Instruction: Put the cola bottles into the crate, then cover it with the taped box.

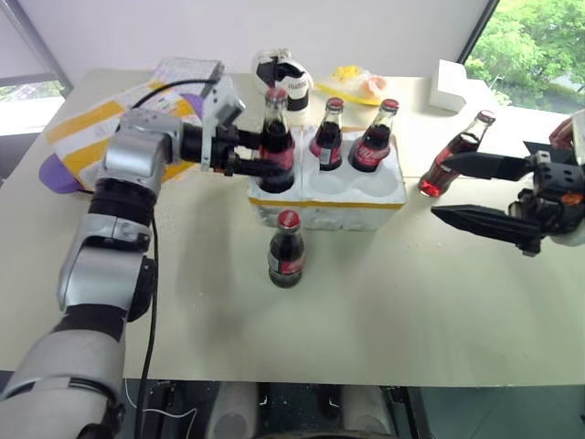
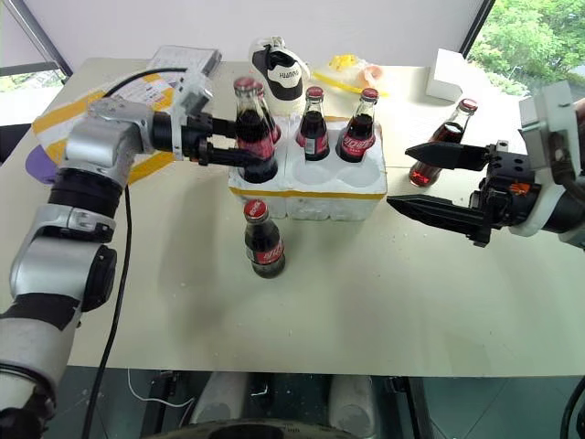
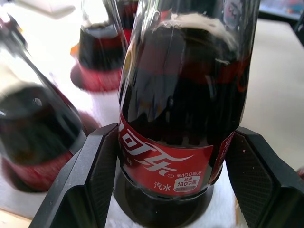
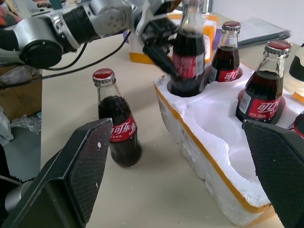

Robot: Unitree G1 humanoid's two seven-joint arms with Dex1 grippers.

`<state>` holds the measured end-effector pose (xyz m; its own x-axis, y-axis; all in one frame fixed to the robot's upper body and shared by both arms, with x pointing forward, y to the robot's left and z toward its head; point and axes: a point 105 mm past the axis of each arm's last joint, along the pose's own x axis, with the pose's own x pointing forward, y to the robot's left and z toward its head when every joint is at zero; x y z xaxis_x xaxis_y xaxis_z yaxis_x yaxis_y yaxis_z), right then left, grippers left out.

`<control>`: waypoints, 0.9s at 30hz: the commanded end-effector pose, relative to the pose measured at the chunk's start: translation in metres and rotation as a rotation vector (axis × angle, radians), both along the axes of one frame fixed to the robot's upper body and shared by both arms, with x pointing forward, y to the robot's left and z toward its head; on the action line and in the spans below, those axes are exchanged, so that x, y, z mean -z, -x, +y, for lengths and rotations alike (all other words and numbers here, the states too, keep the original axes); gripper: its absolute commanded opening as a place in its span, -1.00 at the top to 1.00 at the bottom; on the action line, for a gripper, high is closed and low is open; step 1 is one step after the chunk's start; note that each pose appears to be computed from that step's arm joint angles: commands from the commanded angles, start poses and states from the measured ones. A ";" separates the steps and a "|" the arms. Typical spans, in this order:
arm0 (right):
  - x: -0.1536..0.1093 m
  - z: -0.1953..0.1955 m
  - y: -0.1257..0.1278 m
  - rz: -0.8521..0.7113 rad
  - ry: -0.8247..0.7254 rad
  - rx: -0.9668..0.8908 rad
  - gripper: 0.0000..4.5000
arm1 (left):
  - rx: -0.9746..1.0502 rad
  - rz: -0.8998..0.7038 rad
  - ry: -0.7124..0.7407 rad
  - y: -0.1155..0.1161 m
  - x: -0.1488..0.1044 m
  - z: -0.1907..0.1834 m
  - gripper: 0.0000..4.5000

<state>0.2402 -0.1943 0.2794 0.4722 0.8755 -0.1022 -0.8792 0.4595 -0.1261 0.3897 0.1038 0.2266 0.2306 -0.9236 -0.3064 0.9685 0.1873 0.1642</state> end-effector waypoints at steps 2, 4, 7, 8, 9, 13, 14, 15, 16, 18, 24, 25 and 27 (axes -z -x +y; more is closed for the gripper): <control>-0.006 0.003 0.002 -0.060 0.004 0.005 -1.00 | -0.012 -0.073 -0.009 -0.002 -0.008 0.002 -0.23; -0.004 0.004 0.000 -0.061 0.010 0.009 -1.00 | -0.036 -0.070 -0.008 -0.005 -0.003 0.003 -0.23; -0.002 0.006 -0.005 -0.062 0.010 0.014 -1.00 | -0.067 -0.056 0.011 -0.009 0.002 0.005 -0.83; -0.002 0.007 -0.007 -0.062 0.010 0.014 -1.00 | -0.072 -0.057 0.017 -0.009 0.002 0.006 -0.99; -0.002 0.007 -0.008 -0.063 0.010 0.014 -1.00 | -0.076 -0.059 0.024 -0.008 0.001 0.007 -0.99; -0.002 0.006 -0.011 -0.056 0.004 0.017 -1.00 | -0.083 -0.068 0.086 -0.001 -0.018 0.019 -0.99; -0.001 0.006 -0.011 -0.047 0.000 0.014 -1.00 | -0.079 -0.065 0.106 0.005 -0.026 0.026 -0.99; 0.000 0.006 -0.011 -0.042 -0.002 0.012 -1.00 | -0.076 -0.063 0.117 0.009 -0.031 0.030 -0.99; 0.002 0.007 -0.011 -0.031 -0.001 0.003 -1.00 | -0.068 -0.050 0.131 0.018 -0.039 0.038 -0.99; 0.009 0.011 -0.008 -0.012 0.010 -0.020 -1.00 | -0.032 -0.017 0.155 0.041 -0.051 0.052 -0.99; 0.050 0.026 -0.003 0.064 0.083 -0.084 -1.00 | 0.067 0.123 0.047 0.113 -0.039 0.076 -0.99; 0.059 0.031 -0.004 0.091 0.083 -0.099 -1.00 | 0.057 0.130 0.013 0.118 -0.030 0.077 -0.99; 0.074 0.042 -0.006 0.128 0.075 -0.125 -1.00 | 0.034 0.137 -0.014 0.124 -0.018 0.078 -0.99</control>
